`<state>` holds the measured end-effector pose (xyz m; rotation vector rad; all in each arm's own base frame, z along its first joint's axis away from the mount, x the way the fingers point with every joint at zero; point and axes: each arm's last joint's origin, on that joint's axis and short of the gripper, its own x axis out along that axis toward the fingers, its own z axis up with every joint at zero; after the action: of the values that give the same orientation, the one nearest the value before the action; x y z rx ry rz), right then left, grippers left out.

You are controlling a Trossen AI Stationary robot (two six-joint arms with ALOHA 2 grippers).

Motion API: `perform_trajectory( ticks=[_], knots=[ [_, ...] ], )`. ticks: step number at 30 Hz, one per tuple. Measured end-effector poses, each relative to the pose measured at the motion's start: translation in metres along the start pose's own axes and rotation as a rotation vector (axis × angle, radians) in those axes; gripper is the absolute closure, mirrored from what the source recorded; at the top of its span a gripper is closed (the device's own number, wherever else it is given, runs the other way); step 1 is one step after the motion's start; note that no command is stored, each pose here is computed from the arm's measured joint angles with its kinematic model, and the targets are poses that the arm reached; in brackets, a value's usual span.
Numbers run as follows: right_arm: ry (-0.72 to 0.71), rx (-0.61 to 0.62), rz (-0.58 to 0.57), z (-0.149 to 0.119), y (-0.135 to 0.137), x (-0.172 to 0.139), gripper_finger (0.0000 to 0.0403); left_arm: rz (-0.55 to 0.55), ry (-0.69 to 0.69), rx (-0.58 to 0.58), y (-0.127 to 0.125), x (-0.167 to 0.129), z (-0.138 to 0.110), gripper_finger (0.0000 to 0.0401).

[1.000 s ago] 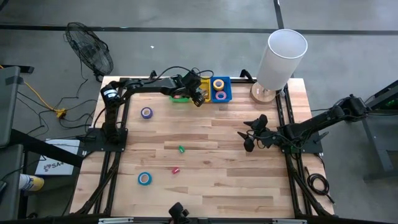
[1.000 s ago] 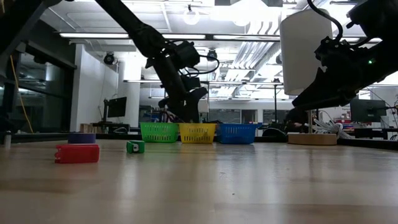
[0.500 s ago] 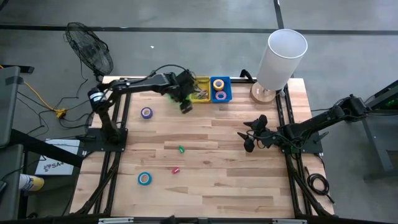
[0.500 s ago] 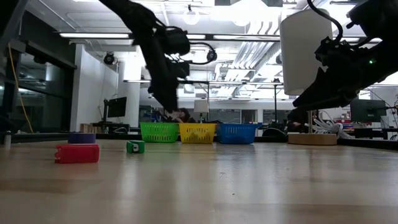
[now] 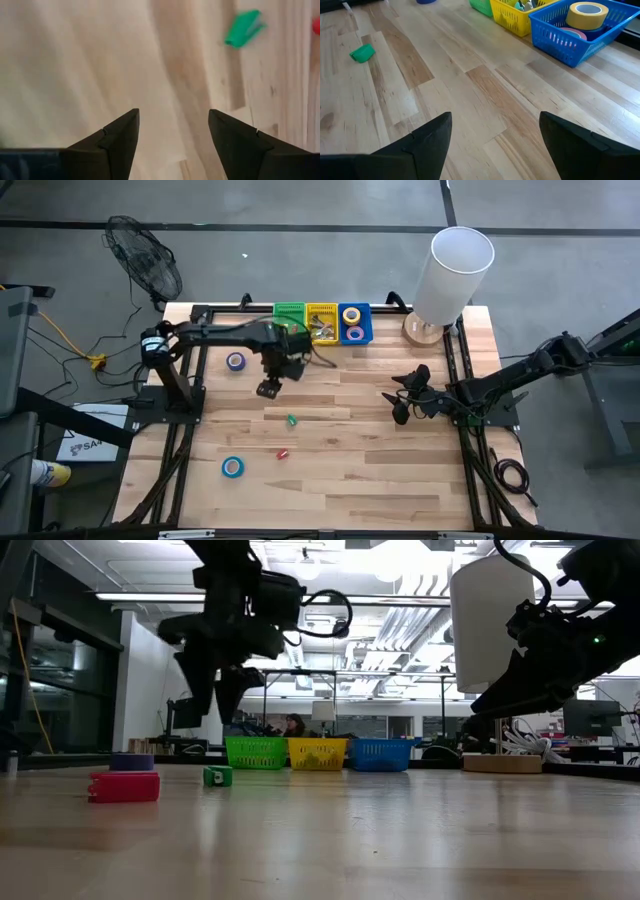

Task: Pick and place Stapler, Stapler remover, tape
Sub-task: Put the green stapler into the green bin

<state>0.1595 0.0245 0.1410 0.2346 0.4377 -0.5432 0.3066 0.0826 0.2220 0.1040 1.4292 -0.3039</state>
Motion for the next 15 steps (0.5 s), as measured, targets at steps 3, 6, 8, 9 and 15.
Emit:
perform_trajectory(
  ticks=[3, 6, 8, 9, 15],
  knots=[
    [0.000, 0.001, 0.000, 0.000, 0.000, 0.000, 0.0111, -0.016, 0.023, 0.084, -0.014, 0.010, 0.003, 0.0168],
    [0.000, 0.002, 0.000, 0.000, 0.000, 0.000, 0.0111, -0.020, 0.024, 0.135, -0.027, 0.019, 0.007, 0.0168],
    [0.000, 0.002, 0.000, 0.000, 0.000, 0.000, 0.0111, -0.016, 0.019, 0.165, -0.034, 0.024, 0.010, 0.0168],
    [0.000, 0.002, 0.000, 0.000, 0.000, 0.000, 0.0111, -0.012, 0.009, 0.181, -0.038, 0.026, 0.013, 0.0168],
    [0.000, 0.002, 0.000, 0.000, 0.000, 0.000, 0.0111, 0.024, -0.076, 0.334, -0.058, 0.040, 0.026, 0.0168]
  ],
)
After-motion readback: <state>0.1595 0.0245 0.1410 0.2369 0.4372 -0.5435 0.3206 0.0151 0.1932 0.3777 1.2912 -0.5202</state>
